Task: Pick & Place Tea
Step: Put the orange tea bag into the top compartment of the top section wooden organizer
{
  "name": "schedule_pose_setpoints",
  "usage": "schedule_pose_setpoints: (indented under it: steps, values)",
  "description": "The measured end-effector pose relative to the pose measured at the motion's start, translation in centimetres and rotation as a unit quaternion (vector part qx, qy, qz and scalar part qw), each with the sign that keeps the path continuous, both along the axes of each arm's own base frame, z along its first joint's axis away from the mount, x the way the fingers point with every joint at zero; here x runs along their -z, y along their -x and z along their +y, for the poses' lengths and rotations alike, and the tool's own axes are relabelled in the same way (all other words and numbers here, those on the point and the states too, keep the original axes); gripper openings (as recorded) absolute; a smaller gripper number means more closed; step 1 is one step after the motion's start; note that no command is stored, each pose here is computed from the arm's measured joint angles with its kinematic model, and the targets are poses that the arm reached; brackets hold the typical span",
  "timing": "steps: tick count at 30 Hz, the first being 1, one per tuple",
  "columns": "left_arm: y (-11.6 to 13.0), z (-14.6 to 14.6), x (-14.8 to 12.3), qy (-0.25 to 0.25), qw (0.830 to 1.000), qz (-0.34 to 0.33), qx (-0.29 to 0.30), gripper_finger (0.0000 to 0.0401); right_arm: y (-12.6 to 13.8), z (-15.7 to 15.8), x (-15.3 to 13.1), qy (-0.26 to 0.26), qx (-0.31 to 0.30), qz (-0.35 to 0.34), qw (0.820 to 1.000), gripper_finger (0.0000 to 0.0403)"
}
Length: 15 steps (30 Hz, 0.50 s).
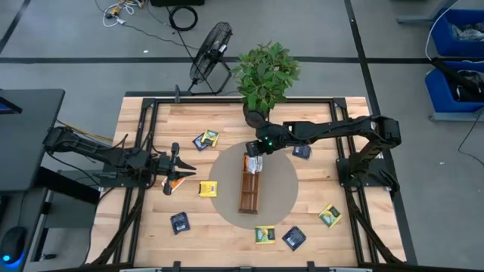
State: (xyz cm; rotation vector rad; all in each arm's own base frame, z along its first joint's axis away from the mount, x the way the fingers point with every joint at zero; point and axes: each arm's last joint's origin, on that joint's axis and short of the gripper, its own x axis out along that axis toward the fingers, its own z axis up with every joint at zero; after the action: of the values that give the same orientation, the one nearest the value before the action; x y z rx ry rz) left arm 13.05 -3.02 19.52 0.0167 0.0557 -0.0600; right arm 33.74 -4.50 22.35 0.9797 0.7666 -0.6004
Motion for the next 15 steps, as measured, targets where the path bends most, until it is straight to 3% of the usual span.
schedule_pose_setpoints:
  steps: [6,15]
  values:
    - [0.0,0.0,0.1,-0.001,1.000,0.003,0.000,0.0069,-0.2,1.8,0.0,-0.003,-0.038,0.000,0.999,0.0150]
    - [0.0,0.0,0.1,0.010,1.000,0.004,0.000,0.0069,-0.2,4.7,0.1,0.008,-0.042,0.006,0.999,0.0145]
